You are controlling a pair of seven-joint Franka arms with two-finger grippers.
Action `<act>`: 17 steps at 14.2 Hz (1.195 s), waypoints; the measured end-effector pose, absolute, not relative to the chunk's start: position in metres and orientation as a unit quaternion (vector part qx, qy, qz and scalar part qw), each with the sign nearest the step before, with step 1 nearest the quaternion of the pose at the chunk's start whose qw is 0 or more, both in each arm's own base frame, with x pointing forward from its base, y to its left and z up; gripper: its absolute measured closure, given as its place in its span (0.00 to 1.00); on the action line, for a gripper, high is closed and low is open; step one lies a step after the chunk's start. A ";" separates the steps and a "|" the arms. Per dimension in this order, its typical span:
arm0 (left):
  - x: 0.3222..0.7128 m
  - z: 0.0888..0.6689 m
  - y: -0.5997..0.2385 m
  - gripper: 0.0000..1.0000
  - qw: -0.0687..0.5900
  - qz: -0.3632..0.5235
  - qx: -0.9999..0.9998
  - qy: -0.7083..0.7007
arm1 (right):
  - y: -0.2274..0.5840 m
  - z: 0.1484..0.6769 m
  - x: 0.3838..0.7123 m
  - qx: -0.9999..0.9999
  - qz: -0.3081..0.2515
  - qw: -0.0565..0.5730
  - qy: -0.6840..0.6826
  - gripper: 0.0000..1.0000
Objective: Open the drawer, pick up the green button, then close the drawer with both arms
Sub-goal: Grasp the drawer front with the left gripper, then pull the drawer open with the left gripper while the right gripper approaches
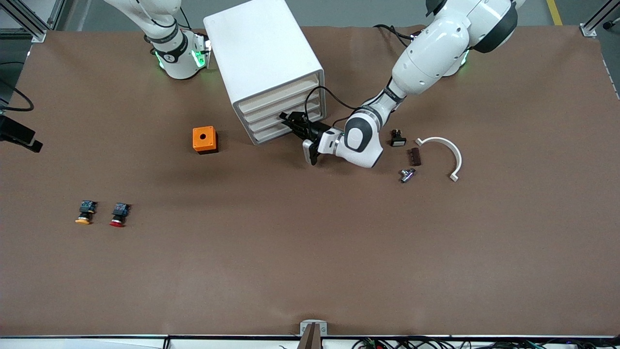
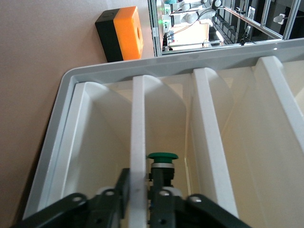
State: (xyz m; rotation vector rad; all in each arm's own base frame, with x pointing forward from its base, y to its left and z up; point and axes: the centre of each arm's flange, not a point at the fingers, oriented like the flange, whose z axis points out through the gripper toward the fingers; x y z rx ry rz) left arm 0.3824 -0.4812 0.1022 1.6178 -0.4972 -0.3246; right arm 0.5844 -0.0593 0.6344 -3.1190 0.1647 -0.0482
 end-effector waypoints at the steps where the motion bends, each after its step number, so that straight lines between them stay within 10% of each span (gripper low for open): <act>1: 0.382 0.101 -0.481 0.85 0.652 -0.144 0.713 -0.217 | -0.052 0.630 0.587 -0.999 -0.011 0.010 0.046 0.00; 17: 0.478 0.111 -0.433 0.85 0.635 -0.084 0.745 -0.186 | 0.215 0.617 0.537 -0.964 0.041 -0.018 0.263 0.00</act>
